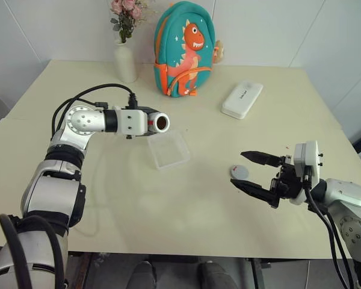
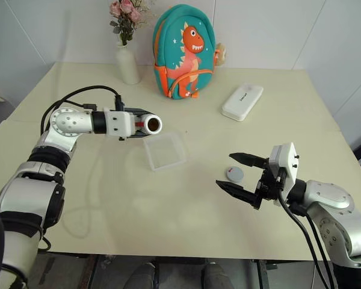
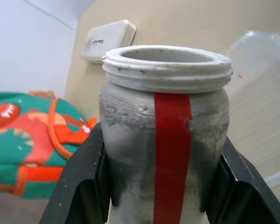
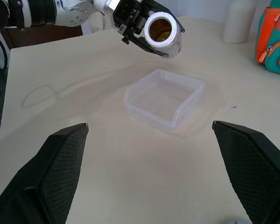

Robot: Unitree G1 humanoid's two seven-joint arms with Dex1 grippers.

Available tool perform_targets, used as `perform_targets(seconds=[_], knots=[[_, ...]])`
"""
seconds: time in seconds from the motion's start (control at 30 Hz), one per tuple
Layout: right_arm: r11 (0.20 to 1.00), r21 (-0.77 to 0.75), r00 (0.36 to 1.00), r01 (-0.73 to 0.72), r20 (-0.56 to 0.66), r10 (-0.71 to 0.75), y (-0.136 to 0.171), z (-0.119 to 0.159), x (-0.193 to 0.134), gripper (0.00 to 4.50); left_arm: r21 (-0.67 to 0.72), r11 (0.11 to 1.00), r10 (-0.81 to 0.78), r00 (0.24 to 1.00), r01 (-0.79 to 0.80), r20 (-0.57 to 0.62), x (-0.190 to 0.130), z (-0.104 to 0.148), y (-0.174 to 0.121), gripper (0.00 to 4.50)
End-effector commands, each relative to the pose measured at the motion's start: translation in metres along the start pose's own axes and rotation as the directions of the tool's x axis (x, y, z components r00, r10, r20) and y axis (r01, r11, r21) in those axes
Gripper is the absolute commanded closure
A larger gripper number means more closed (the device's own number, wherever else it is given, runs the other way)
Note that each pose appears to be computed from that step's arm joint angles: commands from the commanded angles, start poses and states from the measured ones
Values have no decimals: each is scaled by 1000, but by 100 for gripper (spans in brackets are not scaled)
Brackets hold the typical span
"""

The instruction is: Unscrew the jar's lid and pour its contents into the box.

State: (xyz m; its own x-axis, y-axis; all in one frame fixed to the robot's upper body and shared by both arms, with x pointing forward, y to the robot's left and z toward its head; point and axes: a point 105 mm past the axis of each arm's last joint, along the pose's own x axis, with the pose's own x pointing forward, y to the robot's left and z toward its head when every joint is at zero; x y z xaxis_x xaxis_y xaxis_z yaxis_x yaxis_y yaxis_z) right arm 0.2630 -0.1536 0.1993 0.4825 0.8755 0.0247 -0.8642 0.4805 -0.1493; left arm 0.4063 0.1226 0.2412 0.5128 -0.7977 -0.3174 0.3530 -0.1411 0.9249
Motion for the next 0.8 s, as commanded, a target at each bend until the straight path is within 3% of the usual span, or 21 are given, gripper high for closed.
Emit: perform_targets(seconds=[0.03,0.13,0.23,0.4,0.5,0.8], knots=[[999,-39,1000,10,26,-9,2,6,4,2,339,941,18,997,11,-80,9,8,19,247],[999,-41,1000,18,24,-17,3,4,4,2,605,796,53,995,7,-81,19,14,28,247],[999,-45,999,26,26,-25,2,5,5,2,769,639,63,998,-28,-16,26,21,30,247],[998,-49,999,32,25,-31,-1,5,5,2,910,402,22,995,-97,96,30,25,24,247],[998,-56,1000,25,14,-24,-2,4,5,2,965,246,-30,994,-95,105,28,19,17,247],[998,-67,1000,5,14,-4,-8,6,12,2,978,145,34,988,-151,147,25,17,28,247]])
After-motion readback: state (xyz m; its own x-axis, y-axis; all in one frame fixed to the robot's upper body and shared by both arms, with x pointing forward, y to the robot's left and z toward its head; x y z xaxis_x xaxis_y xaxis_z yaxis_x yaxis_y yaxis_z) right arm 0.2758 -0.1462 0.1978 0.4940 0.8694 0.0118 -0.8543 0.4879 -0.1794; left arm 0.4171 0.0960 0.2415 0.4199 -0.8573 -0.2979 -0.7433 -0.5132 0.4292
